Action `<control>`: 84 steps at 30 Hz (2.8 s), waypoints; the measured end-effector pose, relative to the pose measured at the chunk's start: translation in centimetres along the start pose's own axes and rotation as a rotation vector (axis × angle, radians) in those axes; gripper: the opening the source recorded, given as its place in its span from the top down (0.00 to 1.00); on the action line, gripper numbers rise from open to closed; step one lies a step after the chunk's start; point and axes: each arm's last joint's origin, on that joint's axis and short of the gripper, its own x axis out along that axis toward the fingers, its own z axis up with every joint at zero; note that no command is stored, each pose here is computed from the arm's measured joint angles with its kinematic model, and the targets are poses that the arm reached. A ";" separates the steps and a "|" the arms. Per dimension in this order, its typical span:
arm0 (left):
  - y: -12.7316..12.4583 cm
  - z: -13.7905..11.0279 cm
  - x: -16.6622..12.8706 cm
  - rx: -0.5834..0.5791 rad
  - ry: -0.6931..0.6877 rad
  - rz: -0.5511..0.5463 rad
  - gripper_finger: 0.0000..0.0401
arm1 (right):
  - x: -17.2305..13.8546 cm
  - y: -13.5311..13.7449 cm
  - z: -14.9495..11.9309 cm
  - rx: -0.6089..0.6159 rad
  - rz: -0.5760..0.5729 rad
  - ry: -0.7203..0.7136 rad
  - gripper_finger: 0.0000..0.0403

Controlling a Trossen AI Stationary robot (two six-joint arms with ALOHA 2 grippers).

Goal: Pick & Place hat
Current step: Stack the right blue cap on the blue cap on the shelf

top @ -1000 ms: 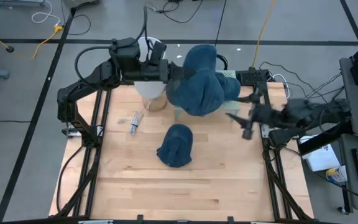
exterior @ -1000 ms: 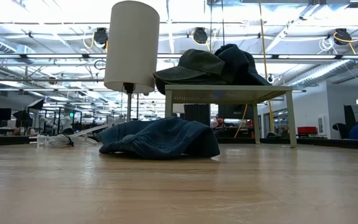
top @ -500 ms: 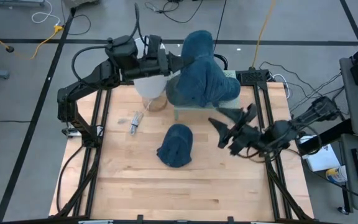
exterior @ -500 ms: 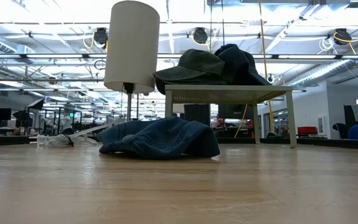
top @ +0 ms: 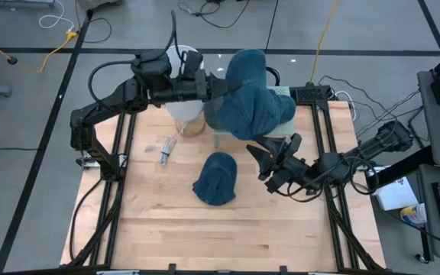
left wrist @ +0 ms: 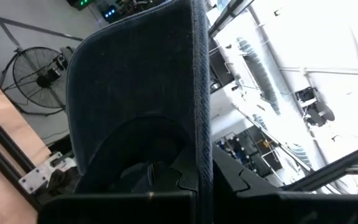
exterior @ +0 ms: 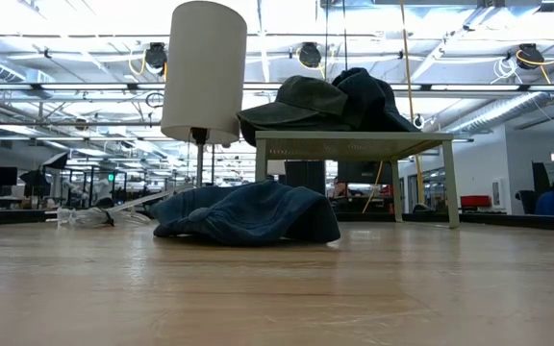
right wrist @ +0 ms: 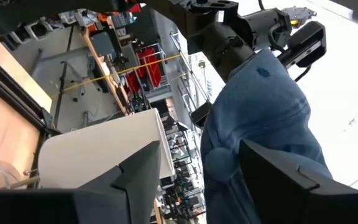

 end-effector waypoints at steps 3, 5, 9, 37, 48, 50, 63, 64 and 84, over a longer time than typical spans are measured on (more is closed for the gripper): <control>-0.1 -0.1 0.0 -0.004 0.008 -0.003 0.98 | 0.0 -0.1 -0.1 -0.005 -0.001 0.000 0.49; -0.1 -0.2 0.0 -0.008 0.016 -0.007 0.98 | 0.2 -0.2 -0.3 -0.006 -0.006 0.008 0.49; -0.3 -0.5 0.0 -0.016 0.034 -0.014 0.98 | 0.6 -0.2 -0.7 -0.023 -0.011 0.027 0.49; 0.6 0.1 0.0 0.234 0.016 0.052 0.72 | -2.9 -5.2 0.8 0.267 -0.103 -0.040 0.99; 1.4 -0.3 -0.2 0.507 0.179 0.017 0.43 | -3.4 -14.4 0.1 0.758 -0.182 0.111 1.00; 1.6 -0.5 -0.3 0.507 0.210 0.019 0.41 | -3.2 -15.9 -0.4 0.809 -0.212 0.118 1.00; 1.8 -1.7 -0.4 0.383 0.322 0.030 0.36 | -2.1 -22.7 -5.6 1.229 -0.506 0.363 0.99; 1.7 -1.7 -0.3 0.378 0.321 0.025 0.36 | -1.9 -22.7 -5.8 1.230 -0.530 0.384 0.99; 0.0 -1.5 -0.3 0.131 0.405 -0.194 0.35 | 7.6 -13.6 -12.1 0.781 -0.761 0.906 0.99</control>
